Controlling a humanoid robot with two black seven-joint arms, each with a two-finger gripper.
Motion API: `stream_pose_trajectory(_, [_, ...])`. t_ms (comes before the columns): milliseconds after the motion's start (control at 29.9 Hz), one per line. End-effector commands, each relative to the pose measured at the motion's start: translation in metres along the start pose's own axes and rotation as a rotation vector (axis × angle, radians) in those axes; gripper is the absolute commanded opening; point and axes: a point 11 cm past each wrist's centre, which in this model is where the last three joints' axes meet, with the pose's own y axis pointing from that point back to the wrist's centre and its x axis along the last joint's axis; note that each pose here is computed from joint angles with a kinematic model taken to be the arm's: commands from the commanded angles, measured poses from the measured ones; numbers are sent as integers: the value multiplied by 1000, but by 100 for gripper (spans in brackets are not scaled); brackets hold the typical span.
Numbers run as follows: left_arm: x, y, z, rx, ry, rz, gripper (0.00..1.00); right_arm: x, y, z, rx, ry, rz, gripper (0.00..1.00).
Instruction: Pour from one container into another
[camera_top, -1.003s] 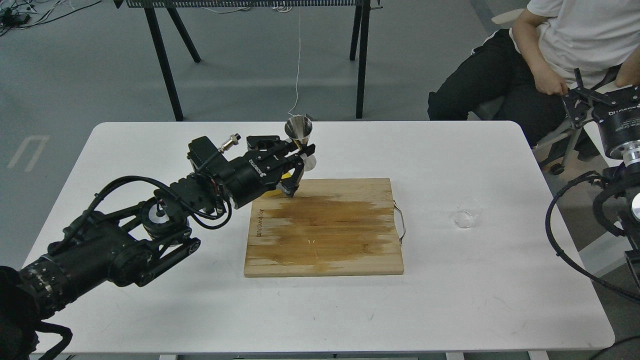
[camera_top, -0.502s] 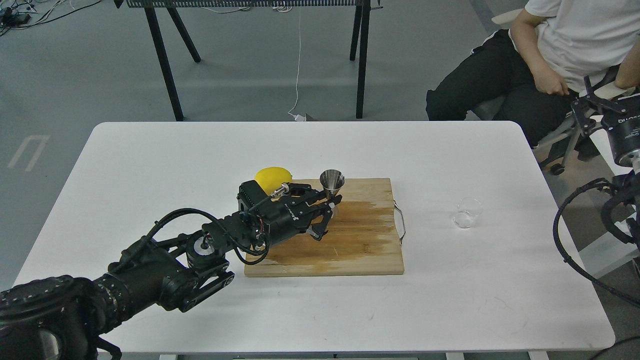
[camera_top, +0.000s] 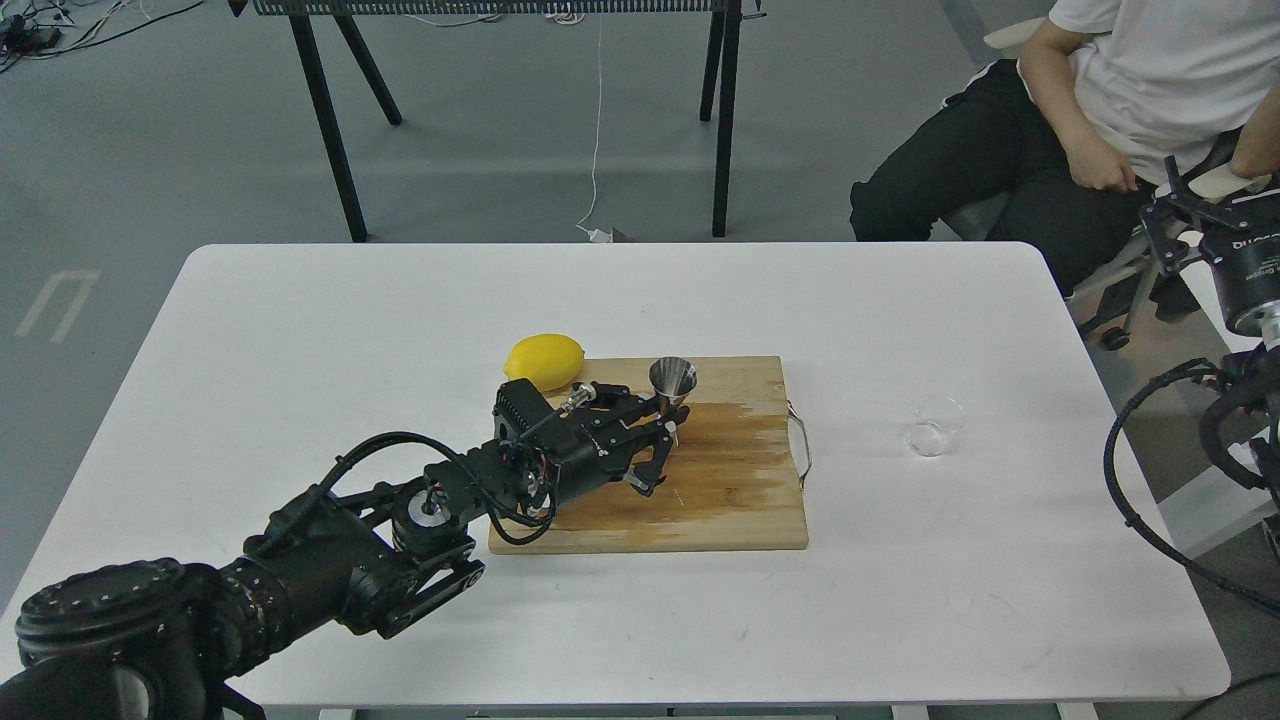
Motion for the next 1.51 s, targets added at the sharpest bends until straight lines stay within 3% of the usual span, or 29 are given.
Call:
stream_pose_trajectory(0, [-1, -1, 4, -8, -1, -4, 11, 0, 0, 0, -1, 0, 0, 100])
stream_pose_trajectory(201, [-3, -1, 4, -8, -1, -9, 20, 1, 0, 1, -4, 2, 2, 100])
stream_pose_trajectory(435, [-8, 2, -2, 9, -5, -26, 21, 1, 0, 3, -7, 1, 2, 100])
stream_pose_trajectory(602, [-9, 2, -2, 12, -5, -27, 32, 1, 1, 3, -8, 1, 3, 100])
stream_pose_trajectory(936, [-6, 1, -1, 7, -2, -18, 42, 0, 0, 3, -8, 1, 0, 100])
stream_pose_trajectory(1137, [3, -1, 5, -14, -2, 28, 69, 1, 1, 3, -9, 2, 1, 100])
stream_pose_trajectory(1472, [-19, 28, -20, 30, -6, -27, 81, 5, 4, 2, -9, 3, 10, 100])
